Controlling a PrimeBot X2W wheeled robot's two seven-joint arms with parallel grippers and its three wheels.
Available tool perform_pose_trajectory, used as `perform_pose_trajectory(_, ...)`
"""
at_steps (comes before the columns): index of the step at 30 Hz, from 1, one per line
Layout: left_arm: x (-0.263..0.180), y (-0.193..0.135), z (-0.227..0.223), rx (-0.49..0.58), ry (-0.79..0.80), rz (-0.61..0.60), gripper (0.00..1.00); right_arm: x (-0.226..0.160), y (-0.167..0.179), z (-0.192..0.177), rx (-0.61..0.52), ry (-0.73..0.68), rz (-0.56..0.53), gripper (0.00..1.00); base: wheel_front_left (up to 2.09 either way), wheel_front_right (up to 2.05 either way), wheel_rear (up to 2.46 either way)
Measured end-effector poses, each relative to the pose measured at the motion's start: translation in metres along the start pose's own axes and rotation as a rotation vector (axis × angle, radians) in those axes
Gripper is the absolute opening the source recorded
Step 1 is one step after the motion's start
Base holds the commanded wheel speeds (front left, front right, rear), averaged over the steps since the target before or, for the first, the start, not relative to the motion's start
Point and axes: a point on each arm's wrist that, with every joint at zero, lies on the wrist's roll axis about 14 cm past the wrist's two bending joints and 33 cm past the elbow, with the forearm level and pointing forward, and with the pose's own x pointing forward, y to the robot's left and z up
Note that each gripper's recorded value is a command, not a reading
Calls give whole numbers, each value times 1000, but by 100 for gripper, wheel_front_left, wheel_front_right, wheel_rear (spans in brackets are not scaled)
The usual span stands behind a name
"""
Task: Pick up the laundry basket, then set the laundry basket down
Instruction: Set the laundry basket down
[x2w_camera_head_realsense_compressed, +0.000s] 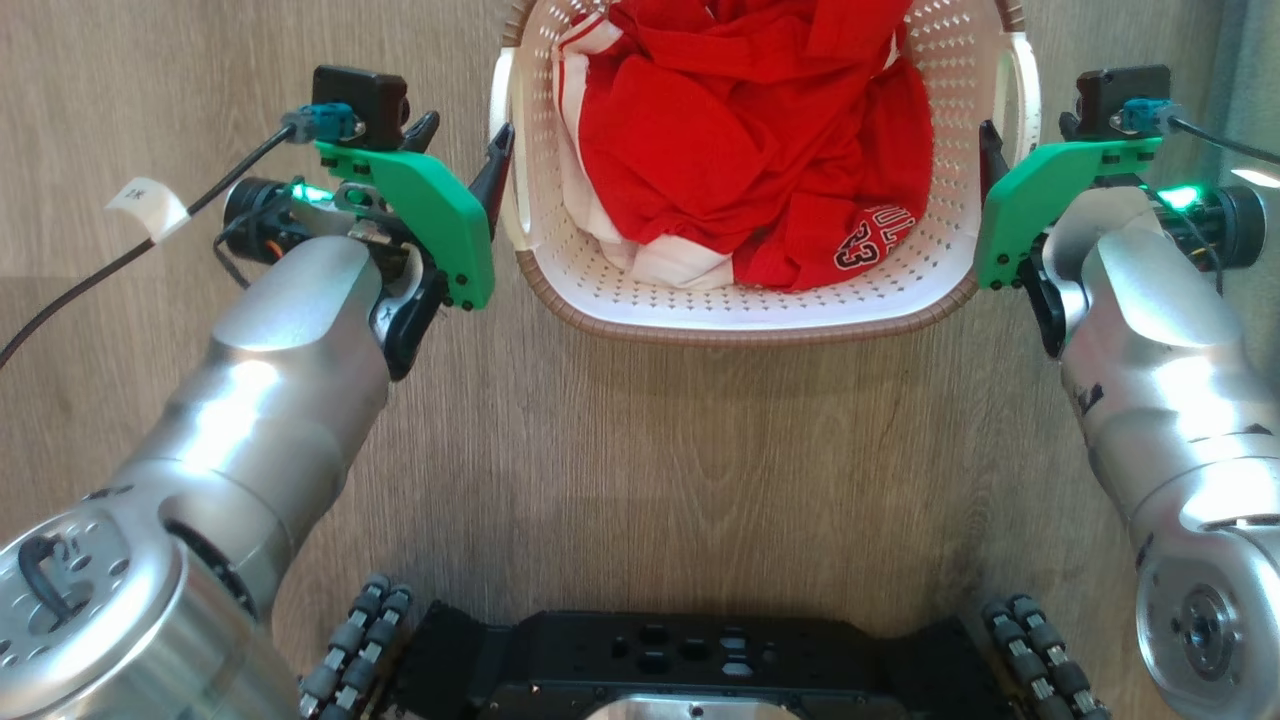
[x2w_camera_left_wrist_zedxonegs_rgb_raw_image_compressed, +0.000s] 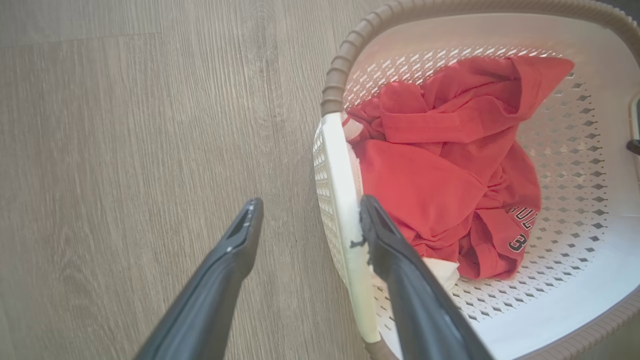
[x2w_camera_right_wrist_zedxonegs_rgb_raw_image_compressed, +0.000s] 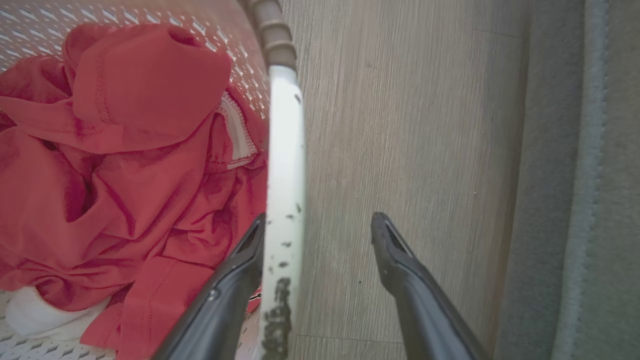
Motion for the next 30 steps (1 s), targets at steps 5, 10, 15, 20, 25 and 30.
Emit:
perform_pose_trajectory(5, -5, 1, 9, -3, -21, 10, 100, -5, 1, 11, 15, -34, 3, 100, 0, 0, 0)
perform_pose_trajectory(10, -16, -1, 22, -23, -57, 20, 100, -19, 5, 21, 27, -81, 10, 100, 0, 0, 0)
perform_pose_trajectory(15, -37, 4, 52, -57, -147, 46, 100, -41, 11, 48, -6, -169, 23, 100, 0, 0, 0)
perform_pose_trajectory(20, -56, 3, 79, -30, -236, 59, 100, -63, 15, 85, -14, -301, 28, 100, 0, 0, 0)
perform_pose_trajectory(25, -76, -4, 110, 8, -357, 78, 100, -86, 18, 106, -17, -394, 32, 100, 0, 0, 0)
perform_pose_trajectory(30, -99, -10, 123, 18, -459, 93, 100, -108, 20, 125, -2, -482, 30, 100, 0, 0, 0)
